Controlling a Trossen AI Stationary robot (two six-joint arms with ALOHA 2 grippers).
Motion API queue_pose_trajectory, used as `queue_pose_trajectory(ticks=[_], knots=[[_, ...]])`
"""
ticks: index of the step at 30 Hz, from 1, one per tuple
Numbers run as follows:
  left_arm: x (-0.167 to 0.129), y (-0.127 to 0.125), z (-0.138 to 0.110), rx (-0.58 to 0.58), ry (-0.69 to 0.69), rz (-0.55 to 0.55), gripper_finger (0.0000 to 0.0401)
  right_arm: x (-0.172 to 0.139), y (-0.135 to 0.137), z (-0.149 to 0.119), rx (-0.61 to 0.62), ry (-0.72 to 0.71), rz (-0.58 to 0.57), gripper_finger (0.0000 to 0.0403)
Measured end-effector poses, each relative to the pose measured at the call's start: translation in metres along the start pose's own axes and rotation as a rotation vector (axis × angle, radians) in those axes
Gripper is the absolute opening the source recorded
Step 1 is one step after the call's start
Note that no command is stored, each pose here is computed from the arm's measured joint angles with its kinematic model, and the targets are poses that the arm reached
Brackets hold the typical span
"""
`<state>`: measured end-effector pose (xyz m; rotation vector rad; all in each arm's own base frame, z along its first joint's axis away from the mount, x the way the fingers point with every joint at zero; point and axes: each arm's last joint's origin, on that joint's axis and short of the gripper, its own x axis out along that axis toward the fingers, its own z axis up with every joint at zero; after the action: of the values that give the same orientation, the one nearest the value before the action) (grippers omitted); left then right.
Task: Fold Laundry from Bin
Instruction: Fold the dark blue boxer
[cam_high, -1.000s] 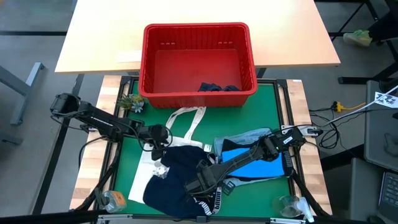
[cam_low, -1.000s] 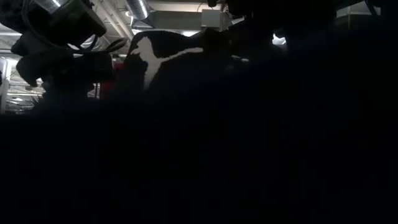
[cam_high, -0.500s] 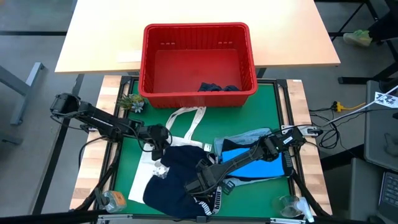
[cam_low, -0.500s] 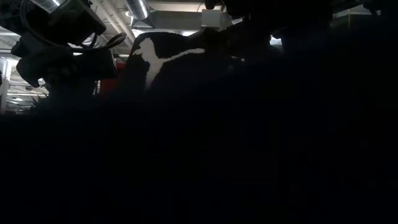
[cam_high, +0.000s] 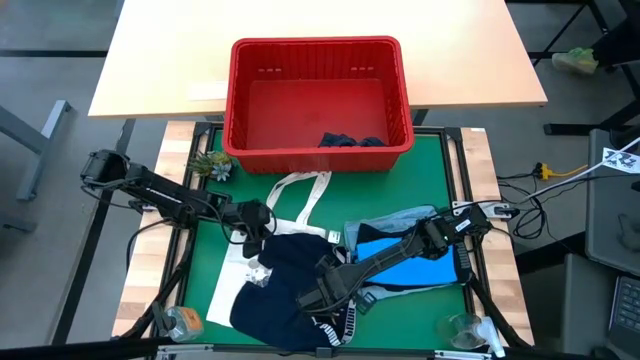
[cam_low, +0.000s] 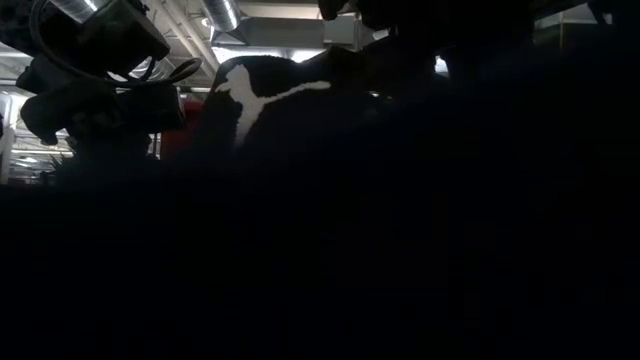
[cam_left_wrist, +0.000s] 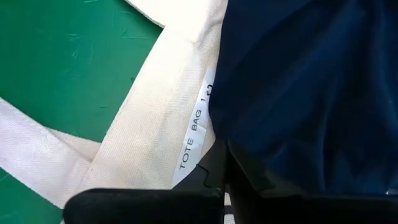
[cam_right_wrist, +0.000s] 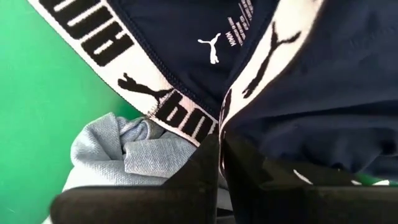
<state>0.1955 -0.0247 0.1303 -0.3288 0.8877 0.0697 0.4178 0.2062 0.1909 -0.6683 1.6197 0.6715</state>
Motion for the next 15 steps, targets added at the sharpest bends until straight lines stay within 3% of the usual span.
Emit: queue_pose_trajectory(ticks=[6,11,15], knots=[[-0.002,0.001,-0.003,-0.002,0.026,0.017,0.0001,0.0,-0.001,0.0,0.068,0.001,0.0,0.0026],[-0.012,0.009,-0.008,-0.038,0.069,0.096,0.0,0.0,-0.001,-0.001,0.076,0.002,0.001,0.0029],[-0.024,0.018,-0.011,-0.066,0.09,0.174,0.0,0.0,-0.001,-0.001,0.096,0.003,0.0,0.0069]])
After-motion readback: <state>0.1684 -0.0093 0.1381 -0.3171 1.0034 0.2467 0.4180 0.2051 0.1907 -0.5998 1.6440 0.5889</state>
